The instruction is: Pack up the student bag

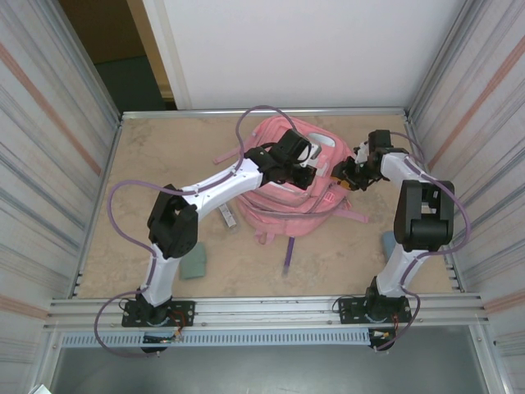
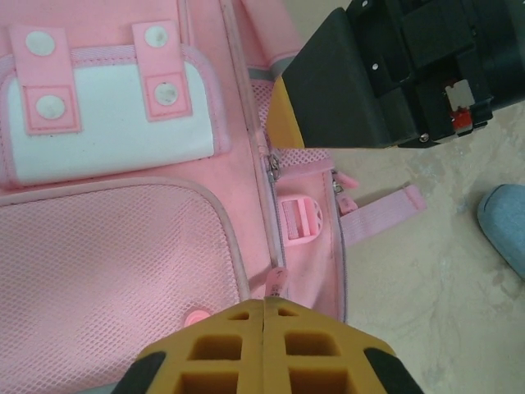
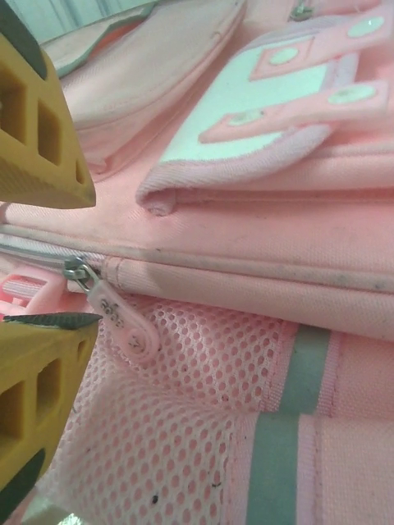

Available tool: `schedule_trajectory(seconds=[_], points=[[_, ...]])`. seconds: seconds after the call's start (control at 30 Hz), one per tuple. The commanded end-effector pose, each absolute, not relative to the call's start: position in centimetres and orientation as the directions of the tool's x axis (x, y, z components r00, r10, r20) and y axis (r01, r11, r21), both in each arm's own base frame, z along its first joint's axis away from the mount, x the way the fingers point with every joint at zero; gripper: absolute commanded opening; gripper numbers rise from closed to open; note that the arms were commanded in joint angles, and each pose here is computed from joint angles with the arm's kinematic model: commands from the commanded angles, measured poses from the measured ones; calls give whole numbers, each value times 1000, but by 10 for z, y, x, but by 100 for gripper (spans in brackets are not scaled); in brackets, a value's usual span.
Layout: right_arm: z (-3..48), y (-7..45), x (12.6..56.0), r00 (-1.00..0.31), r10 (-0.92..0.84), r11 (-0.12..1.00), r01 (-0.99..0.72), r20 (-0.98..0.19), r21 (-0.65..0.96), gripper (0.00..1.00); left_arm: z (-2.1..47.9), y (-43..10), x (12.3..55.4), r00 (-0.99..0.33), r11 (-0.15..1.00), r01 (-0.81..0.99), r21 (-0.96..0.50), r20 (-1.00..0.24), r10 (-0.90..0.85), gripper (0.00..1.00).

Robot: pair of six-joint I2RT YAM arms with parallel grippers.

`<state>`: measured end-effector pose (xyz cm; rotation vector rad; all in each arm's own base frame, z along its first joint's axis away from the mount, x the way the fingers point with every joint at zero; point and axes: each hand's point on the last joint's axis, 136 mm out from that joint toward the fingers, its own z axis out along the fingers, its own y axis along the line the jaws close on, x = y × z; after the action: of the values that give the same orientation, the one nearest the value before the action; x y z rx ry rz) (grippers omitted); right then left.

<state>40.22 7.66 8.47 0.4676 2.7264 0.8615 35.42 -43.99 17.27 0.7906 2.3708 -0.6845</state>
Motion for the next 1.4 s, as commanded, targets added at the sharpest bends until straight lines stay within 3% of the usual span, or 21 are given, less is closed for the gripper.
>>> schedule_trajectory(seconds=[0.0,0.03,0.1,0.17,0.37,0.57,0.73,0.8,0.83,0.93,0.97,1.0,1.13,1.27,1.37], points=[[88,71,396,-932,315,827,176,-181,534,39,216,-447,353,-635,645,696,-317,-690,347,0],[86,68,397,-930,312,842,176,-194,509,39,216,-451,351,-635,629,704,-330,-689,350,2],[83,63,398,-930,313,856,188,-193,482,39,214,-457,348,-645,610,708,-355,-676,356,48],[83,64,398,-929,324,842,196,-180,503,39,201,-457,347,-660,641,691,-334,-652,373,67],[79,63,405,-941,281,842,149,-187,518,35,139,-439,364,-731,794,580,-185,-549,406,73],[78,66,410,-949,240,844,99,-206,527,38,98,-426,365,-791,878,469,-95,-488,369,77],[90,63,410,-929,275,827,98,-246,553,39,75,-423,378,-783,898,440,-3,-490,382,75],[94,65,409,-927,280,819,96,-250,565,39,66,-421,384,-752,886,457,83,-496,434,69],[96,66,408,-927,279,817,92,-251,569,39,62,-419,387,-739,878,463,120,-495,457,63],[96,71,404,-944,216,826,41,-248,562,42,55,-421,385,-724,849,516,116,-470,505,20],[96,76,400,-959,154,830,-5,-236,558,49,60,-427,379,-711,824,561,78,-465,527,10],[92,76,392,-975,94,848,-26,-199,529,51,68,-429,377,-697,809,584,60,-474,538,3],[87,73,381,-978,-144,871,-198,-151,450,51,117,-428,372,-630,771,636,38,-552,547,0],[90,79,382,-925,-283,802,-374,-254,466,53,167,-417,371,-616,757,652,-43,-612,495,0],[96,89,367,-830,-435,688,-556,-348,466,54,196,-412,369,-622,743,658,-122,-644,445,0]])
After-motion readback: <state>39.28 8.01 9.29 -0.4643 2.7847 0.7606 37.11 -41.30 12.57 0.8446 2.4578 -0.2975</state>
